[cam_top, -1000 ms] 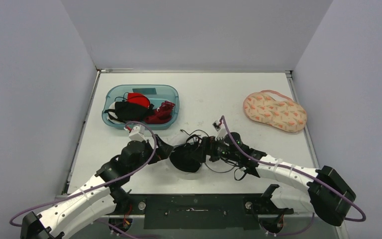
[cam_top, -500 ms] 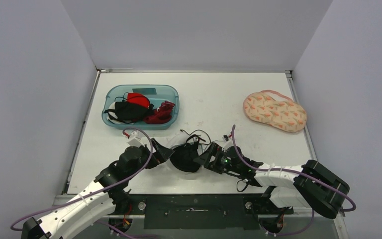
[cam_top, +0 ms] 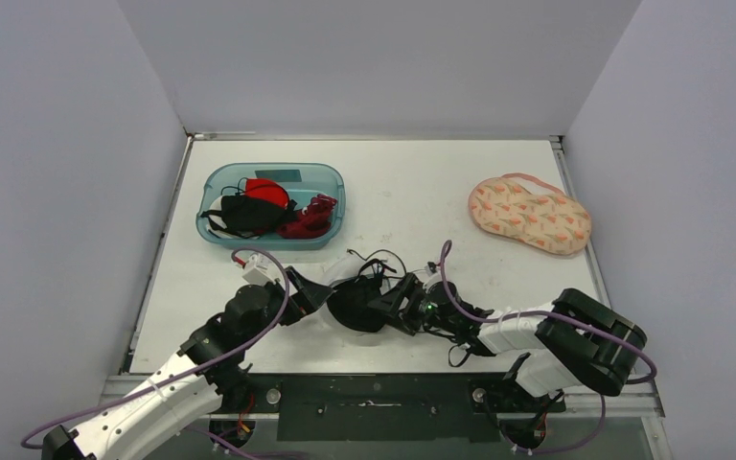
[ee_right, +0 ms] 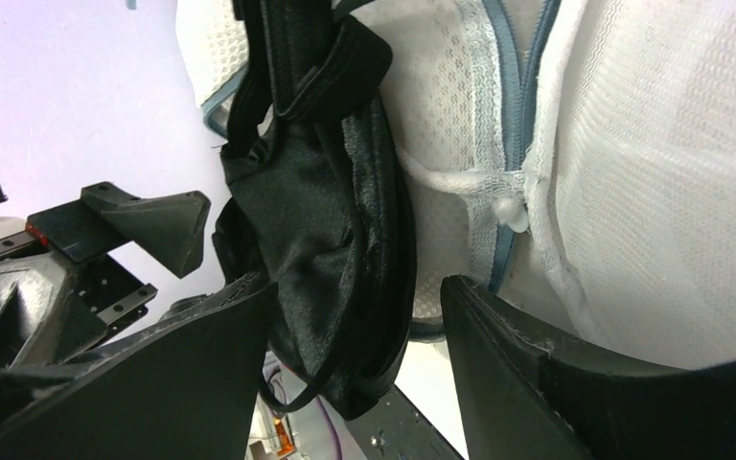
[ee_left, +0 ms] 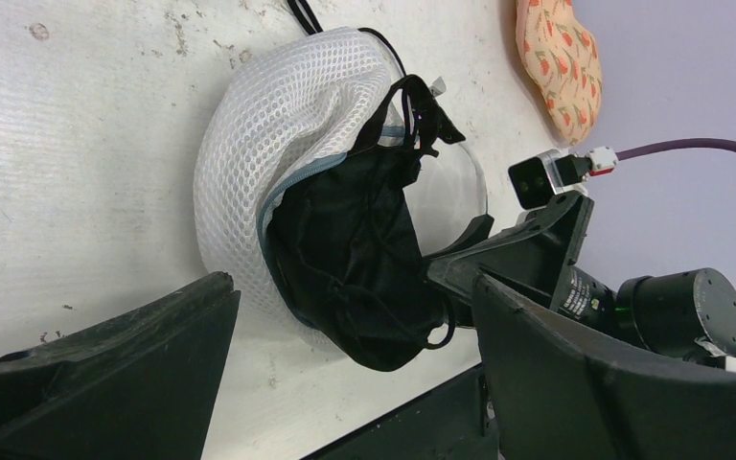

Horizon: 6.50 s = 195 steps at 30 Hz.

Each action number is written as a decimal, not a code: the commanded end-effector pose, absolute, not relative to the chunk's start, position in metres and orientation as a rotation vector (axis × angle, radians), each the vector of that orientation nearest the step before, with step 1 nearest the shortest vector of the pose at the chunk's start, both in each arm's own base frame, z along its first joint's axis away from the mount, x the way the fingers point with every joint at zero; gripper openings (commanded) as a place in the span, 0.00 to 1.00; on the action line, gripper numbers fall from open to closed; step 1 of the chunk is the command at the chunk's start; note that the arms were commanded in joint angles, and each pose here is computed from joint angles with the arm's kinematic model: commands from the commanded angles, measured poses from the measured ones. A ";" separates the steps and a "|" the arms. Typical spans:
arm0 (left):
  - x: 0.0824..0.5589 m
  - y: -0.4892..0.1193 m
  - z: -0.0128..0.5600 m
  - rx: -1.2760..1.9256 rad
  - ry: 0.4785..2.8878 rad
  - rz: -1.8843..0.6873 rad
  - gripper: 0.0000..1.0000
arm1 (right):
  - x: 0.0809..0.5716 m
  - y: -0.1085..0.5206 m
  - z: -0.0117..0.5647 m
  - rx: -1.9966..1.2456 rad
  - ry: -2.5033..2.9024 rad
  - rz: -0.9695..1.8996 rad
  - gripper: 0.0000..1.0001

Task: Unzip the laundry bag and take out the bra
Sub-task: Place the bra in the bin, then pick up the bra from the laundry bag, then place the bra in the bin.

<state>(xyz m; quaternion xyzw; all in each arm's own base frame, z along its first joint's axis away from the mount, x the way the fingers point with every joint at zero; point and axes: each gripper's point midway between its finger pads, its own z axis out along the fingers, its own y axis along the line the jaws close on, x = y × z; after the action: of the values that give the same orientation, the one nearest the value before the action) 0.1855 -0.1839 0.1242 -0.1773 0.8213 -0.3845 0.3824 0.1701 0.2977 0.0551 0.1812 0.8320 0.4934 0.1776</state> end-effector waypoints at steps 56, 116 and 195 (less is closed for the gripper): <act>0.189 -0.240 0.306 -0.014 1.540 -1.655 0.96 | 0.201 0.278 0.297 -0.296 1.635 1.368 0.05; 0.188 -0.246 0.380 0.121 1.375 -1.757 0.92 | 0.196 0.284 0.394 -0.265 1.336 1.576 0.05; 0.463 -0.101 0.126 -1.376 1.771 -0.686 0.00 | 0.214 0.190 0.258 -0.101 1.745 0.794 0.90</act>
<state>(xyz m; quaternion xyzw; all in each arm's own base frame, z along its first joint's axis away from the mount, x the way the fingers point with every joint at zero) 0.4356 -0.1030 0.1049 -0.5366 0.7223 -0.2523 0.3560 0.2101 0.1890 0.2522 -0.0549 0.7545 0.3337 0.5624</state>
